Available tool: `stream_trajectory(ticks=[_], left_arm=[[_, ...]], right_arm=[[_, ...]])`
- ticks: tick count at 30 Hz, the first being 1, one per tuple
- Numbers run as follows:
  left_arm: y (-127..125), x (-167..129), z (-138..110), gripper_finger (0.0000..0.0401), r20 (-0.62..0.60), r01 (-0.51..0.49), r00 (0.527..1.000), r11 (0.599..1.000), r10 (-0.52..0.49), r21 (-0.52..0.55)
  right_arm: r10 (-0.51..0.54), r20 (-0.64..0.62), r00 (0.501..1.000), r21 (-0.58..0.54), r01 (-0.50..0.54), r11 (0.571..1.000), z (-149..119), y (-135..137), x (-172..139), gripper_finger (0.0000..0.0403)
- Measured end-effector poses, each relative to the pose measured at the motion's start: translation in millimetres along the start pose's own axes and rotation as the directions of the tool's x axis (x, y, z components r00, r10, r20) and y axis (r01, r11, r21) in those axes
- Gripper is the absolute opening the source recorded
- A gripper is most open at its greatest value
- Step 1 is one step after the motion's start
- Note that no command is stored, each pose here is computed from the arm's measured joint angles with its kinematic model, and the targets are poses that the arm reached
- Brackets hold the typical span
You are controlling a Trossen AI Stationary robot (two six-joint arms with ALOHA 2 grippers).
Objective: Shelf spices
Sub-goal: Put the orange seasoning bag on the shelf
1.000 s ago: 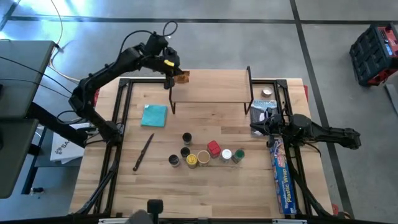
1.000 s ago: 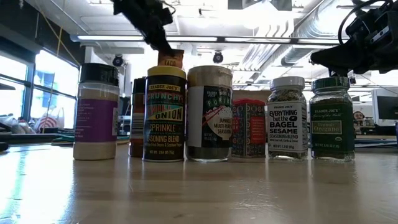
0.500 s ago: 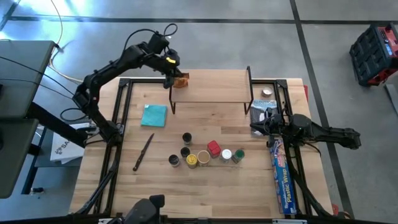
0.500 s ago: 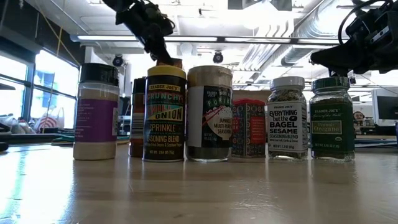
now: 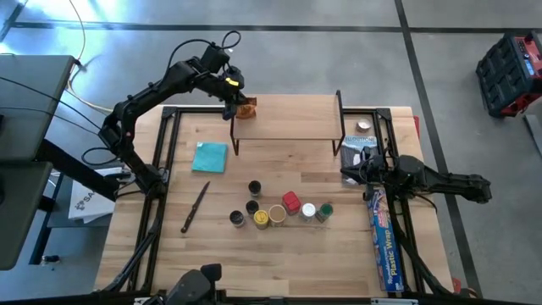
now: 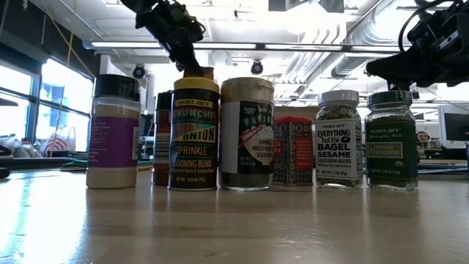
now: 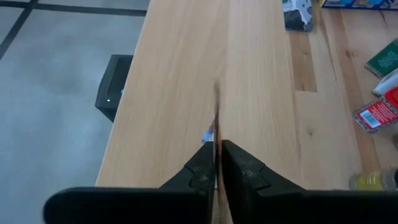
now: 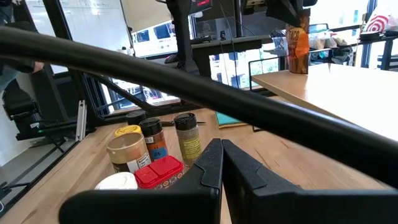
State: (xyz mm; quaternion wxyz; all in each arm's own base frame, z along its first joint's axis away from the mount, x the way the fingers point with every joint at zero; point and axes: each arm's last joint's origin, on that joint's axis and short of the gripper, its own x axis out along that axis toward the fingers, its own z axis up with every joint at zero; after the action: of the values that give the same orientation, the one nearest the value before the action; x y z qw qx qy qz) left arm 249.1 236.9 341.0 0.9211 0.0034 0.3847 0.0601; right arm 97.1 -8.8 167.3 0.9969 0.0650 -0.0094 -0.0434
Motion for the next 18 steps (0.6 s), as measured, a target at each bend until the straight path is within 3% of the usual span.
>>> stream_trajectory(ticks=[13, 18], left_arm=[[-0.4, -1.8, 0.6, 0.0126, 0.004, -0.006, 1.0, 1.0, 0.005, 0.008], [-2.6, -17.3, 5.8, 0.0145, 0.049, -0.061, 0.997, 0.998, 0.059, 0.03]], right_arm=[[0.0, 0.0, 1.0, 0.0, 0.0, 1.0, 0.0, 0.0, 0.0, 0.0], [0.0, 0.0, 1.0, 0.0, 0.0, 1.0, 0.0, 0.0, 0.0, 0.0]])
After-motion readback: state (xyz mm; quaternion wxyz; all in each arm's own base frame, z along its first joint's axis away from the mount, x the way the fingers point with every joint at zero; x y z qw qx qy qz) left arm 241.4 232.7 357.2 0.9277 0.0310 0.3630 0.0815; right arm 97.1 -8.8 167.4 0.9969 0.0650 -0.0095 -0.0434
